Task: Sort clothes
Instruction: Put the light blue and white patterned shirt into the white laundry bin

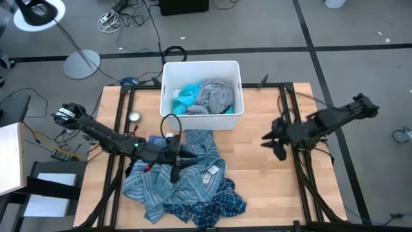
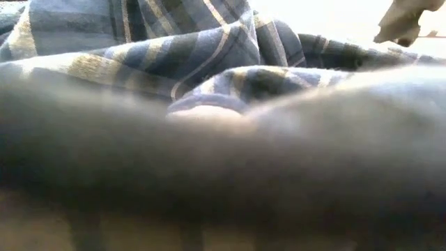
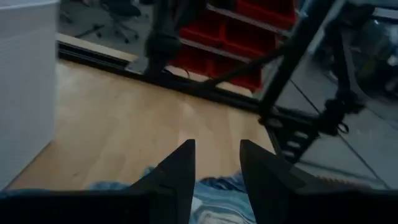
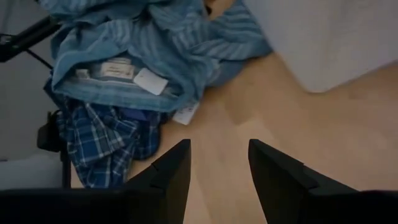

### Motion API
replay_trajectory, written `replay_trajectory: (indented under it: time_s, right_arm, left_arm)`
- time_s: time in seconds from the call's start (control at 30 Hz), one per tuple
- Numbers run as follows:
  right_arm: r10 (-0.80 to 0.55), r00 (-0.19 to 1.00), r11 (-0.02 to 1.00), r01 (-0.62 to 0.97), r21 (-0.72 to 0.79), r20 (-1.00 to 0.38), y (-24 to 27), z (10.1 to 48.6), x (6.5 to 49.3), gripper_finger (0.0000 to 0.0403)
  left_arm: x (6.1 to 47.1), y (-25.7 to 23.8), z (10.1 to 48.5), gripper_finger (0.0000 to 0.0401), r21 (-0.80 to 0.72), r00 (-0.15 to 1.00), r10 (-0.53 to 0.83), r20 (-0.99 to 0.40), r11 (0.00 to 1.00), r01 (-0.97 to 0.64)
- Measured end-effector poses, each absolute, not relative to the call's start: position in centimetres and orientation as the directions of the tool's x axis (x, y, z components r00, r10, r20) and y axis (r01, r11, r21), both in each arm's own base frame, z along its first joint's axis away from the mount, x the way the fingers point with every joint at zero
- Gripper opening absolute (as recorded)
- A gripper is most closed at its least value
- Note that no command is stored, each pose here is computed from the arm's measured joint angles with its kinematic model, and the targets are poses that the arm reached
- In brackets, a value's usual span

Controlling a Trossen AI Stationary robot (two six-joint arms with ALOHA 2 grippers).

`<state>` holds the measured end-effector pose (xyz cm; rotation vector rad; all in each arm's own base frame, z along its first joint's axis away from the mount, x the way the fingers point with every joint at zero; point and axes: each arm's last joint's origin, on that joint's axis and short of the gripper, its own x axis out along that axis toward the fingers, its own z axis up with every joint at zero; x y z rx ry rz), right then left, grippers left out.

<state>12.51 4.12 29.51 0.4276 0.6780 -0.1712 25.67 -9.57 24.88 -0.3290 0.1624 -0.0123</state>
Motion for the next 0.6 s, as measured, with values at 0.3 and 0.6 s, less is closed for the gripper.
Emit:
replay_trajectory:
  time_s: [0.3, 0.6]
  right_arm:
    - [0.049, 0.85, 0.893, 0.198, 0.405, -0.525, 6.0, 22.3, 14.7, 0.0162]
    - [0.052, 0.855, 0.887, 0.198, 0.418, -0.516, 6.2, 19.8, 15.2, 0.0162]
  left_arm:
    - [23.7, -8.6, 30.9, 0.0131, -0.152, 0.773, 0.088, -0.628, 0.961, -0.233]
    - [21.0, -8.2, 31.7, 0.0131, -0.185, 0.506, 0.036, -0.862, 0.906, -0.381]
